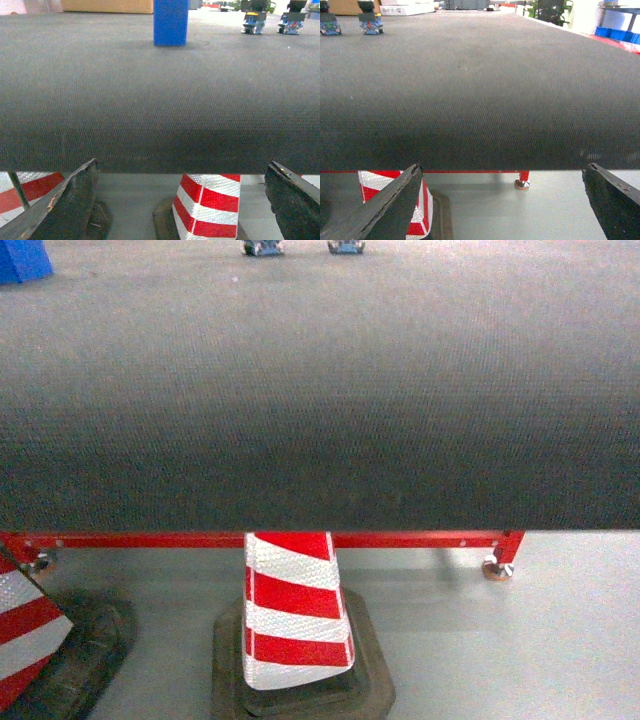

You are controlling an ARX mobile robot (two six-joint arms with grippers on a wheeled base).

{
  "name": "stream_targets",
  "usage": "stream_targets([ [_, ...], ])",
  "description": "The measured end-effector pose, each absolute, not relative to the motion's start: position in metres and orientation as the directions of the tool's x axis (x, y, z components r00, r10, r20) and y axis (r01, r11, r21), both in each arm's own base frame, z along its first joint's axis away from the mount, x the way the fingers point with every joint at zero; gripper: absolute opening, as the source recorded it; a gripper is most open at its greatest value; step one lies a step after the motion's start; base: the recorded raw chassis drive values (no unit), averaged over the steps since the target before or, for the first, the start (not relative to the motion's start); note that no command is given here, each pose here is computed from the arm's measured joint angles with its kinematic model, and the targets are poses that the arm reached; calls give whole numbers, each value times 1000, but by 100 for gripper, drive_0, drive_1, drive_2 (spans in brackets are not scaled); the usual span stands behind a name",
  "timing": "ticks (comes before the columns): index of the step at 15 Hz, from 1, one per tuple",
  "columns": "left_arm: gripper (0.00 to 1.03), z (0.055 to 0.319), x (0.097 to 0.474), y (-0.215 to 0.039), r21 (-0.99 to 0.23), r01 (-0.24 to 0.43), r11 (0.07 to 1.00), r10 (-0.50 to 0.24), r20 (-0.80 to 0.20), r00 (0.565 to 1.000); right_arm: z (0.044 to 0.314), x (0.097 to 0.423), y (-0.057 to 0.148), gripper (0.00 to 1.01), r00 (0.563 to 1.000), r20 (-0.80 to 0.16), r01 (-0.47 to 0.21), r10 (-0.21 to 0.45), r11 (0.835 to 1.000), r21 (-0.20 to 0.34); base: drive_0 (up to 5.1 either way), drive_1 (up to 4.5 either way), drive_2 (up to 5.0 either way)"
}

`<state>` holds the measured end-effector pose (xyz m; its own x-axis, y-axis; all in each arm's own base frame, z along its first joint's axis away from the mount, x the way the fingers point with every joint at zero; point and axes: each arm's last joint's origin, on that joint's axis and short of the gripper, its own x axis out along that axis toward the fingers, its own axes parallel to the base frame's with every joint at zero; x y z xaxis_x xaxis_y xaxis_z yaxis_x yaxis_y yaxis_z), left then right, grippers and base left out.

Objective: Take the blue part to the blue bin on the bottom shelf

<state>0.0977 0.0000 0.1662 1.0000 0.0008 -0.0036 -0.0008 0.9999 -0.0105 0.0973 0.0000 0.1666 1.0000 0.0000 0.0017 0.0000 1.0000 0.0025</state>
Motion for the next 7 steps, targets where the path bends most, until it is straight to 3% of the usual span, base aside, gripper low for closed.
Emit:
stream_targets([
  [7,98,166,98,0,-10,0,1000,0,-4,1000,167,97,0,98,1000,1,0,0,1000,4,0,0,0],
])
